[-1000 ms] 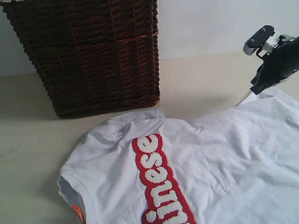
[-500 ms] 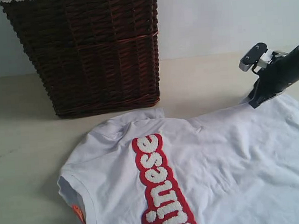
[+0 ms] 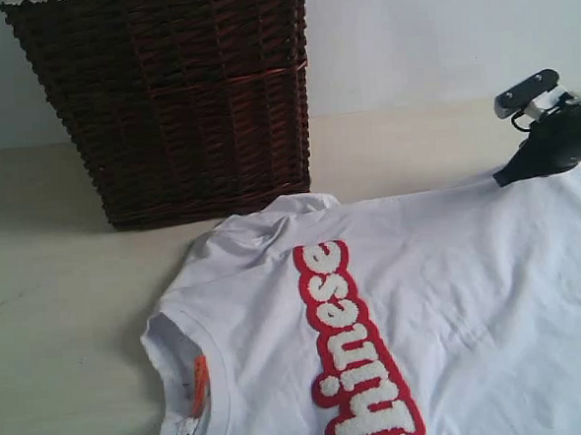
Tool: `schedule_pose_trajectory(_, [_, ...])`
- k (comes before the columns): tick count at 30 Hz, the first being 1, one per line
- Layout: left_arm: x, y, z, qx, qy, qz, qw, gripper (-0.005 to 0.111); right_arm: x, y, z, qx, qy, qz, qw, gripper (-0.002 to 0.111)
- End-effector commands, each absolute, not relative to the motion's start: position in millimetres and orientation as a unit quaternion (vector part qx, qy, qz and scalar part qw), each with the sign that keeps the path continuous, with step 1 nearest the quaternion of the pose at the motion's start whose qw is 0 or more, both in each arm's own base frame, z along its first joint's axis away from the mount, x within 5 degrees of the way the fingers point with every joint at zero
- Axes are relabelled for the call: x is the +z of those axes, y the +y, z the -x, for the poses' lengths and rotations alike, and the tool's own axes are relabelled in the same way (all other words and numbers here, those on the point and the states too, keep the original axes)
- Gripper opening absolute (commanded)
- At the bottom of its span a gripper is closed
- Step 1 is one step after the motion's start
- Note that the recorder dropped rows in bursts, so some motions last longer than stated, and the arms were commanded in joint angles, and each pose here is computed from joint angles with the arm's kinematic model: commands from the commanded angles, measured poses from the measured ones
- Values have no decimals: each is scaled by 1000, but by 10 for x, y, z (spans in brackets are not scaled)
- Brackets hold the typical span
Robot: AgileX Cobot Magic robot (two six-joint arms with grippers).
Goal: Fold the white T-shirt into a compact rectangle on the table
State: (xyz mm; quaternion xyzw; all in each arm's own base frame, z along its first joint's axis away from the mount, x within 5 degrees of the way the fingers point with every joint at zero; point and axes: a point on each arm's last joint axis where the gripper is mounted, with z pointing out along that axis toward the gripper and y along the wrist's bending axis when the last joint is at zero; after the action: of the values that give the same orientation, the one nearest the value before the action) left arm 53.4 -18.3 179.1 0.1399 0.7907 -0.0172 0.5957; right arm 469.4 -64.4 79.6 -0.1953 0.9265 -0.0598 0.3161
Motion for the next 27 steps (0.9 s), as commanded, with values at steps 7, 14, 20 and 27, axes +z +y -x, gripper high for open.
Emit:
schedule_pose_trajectory(7, [1810,-179,-533,-16,787,-137,601,0,1031,-846,-4533,-24,938,201,282,16])
schedule_pose_trajectory(14, [1810,-179,-533,-16,787,-137,601,0,1732,-740,-4403,0,926,230,301,52])
schedule_pose_trajectory(20, [1810,-179,-533,-16,787,-137,601,0,1851,10,-3992,230,856,430,174,31])
schedule_pose_trajectory(27, [1810,-179,-533,-16,787,-137,601,0,1170,482,-3712,268,820,502,62,9])
